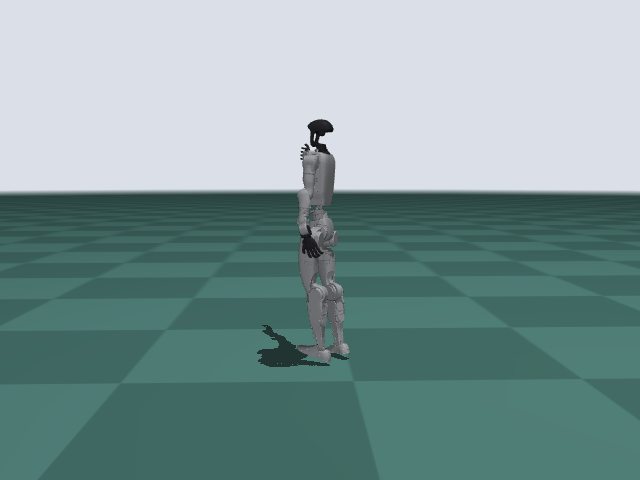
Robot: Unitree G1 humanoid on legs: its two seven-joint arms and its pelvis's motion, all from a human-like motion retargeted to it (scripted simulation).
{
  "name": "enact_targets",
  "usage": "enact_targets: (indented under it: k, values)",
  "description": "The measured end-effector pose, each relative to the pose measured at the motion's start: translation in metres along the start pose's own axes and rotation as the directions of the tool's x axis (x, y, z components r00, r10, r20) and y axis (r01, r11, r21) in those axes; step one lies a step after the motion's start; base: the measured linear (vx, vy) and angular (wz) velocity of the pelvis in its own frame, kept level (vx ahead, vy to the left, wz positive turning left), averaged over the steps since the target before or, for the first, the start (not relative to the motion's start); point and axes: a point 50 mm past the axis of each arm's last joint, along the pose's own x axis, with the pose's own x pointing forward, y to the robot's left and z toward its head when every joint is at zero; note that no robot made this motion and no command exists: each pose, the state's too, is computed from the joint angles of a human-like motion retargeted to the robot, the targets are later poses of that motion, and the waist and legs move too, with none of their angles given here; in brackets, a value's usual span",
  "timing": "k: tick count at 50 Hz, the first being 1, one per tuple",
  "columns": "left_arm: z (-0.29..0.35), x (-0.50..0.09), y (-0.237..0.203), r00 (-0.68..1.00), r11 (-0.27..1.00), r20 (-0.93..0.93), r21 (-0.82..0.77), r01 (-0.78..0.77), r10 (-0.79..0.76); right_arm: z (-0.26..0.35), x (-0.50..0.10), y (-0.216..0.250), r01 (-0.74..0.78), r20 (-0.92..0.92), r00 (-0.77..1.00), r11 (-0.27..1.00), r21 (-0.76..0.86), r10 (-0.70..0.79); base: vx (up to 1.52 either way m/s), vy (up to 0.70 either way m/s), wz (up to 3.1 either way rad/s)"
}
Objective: In place motions
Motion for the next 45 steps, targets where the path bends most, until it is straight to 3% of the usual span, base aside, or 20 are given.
enact_targets:
  k: [2,5,8,13,16,18,21,24,26,28,30,33,35,38,40,43,45]
  values:
    - [-0.017,0.003,-0.005,0.996,0.994,-0.056,-0.091,0.058,-0.063,-0.007,0.001,0.003,-0.018,-0.034,0.999,0.968,0.249,0.028,0.00,0.00,0.00]
    - [-0.042,0.006,-0.012,0.979,0.968,-0.124,-0.217,0.130,-0.159,0.007,-0.010,0.004,0.160,0.095,0.973,0.911,0.379,-0.210,0.04,0.02,-0.13]
    - [-0.055,0.006,-0.014,0.968,0.947,-0.160,-0.288,0.143,-0.195,0.048,-0.037,0.017,0.241,0.396,0.856,0.934,0.264,-0.333,0.07,0.04,-0.33]
    - [-0.051,0.007,-0.008,0.983,0.953,-0.123,-0.287,0.096,-0.136,0.137,-0.111,0.045,0.120,0.873,0.472,0.990,0.074,-0.122,0.12,-0.07,-0.32]
    - [-0.040,0.005,-0.002,0.992,0.962,-0.078,-0.265,0.071,-0.095,0.180,-0.171,0.048,0.231,0.996,0.087,0.973,-0.015,-0.005,0.10,-0.12,-0.08]
    - [-0.031,0.003,0.001,0.996,0.966,-0.050,-0.249,0.064,-0.079,0.202,-0.212,0.043,0.379,0.985,-0.162,0.925,0.004,0.063,0.08,-0.10,0.05]
    - [-0.018,0.000,0.004,0.997,0.973,-0.007,-0.221,0.068,-0.071,0.217,-0.271,0.034,0.520,0.864,-0.502,0.814,0.260,0.044,0.07,-0.11,0.15]
    - [-0.003,-0.001,0.000,0.996,0.983,0.039,-0.164,0.085,-0.080,0.212,-0.307,0.030,0.341,0.615,-0.782,0.752,0.564,-0.106,0.01,-0.02,0.04]
    - [0.009,0.000,-0.008,0.994,0.991,0.063,-0.095,0.095,-0.089,0.209,-0.302,0.035,0.247,0.531,-0.836,0.769,0.590,-0.139,0.00,0.00,0.00]
    - [0.020,0.000,-0.017,0.992,0.995,0.080,-0.010,0.096,-0.095,0.211,-0.275,0.041,0.316,0.611,-0.786,0.792,0.523,-0.090,0.00,0.00,0.00]
    - [0.028,0.001,-0.024,0.992,0.994,0.087,0.065,0.085,-0.090,0.211,-0.231,0.045,0.475,0.795,-0.606,0.786,0.395,-0.033,0.00,0.00,0.00]
    - [0.023,0.000,-0.014,0.996,0.995,0.076,0.092,0.030,-0.037,0.168,-0.144,0.043,0.649,0.997,-0.075,0.759,0.047,0.003,-0.01,0.02,-0.02]
    - [0.018,0.000,-0.009,0.998,0.996,0.057,0.094,0.007,-0.013,0.118,-0.093,0.036,0.617,0.951,0.307,0.754,-0.224,0.031,-0.02,0.07,-0.09]
    - [0.008,0.001,-0.007,1.000,0.998,0.023,0.064,0.019,-0.020,0.026,-0.042,0.026,0.296,0.634,0.760,0.791,-0.536,0.145,-0.05,0.10,-0.16]
    - [0.000,0.004,-0.009,0.999,0.999,0.003,0.024,0.041,-0.041,-0.048,-0.026,0.018,-0.006,0.300,0.928,0.813,-0.582,0.222,-0.05,0.11,-0.23]
    - [-0.012,0.007,-0.013,0.997,0.996,-0.018,-0.055,0.076,-0.077,-0.166,-0.032,-0.009,-0.361,-0.194,0.932,0.819,-0.445,0.305,-0.03,0.10,-0.21]
    - [-0.018,0.009,-0.016,0.994,0.989,-0.026,-0.105,0.101,-0.104,-0.241,-0.055,-0.038,-0.481,-0.442,0.836,0.820,-0.309,0.324,-0.02,0.06,-0.10]
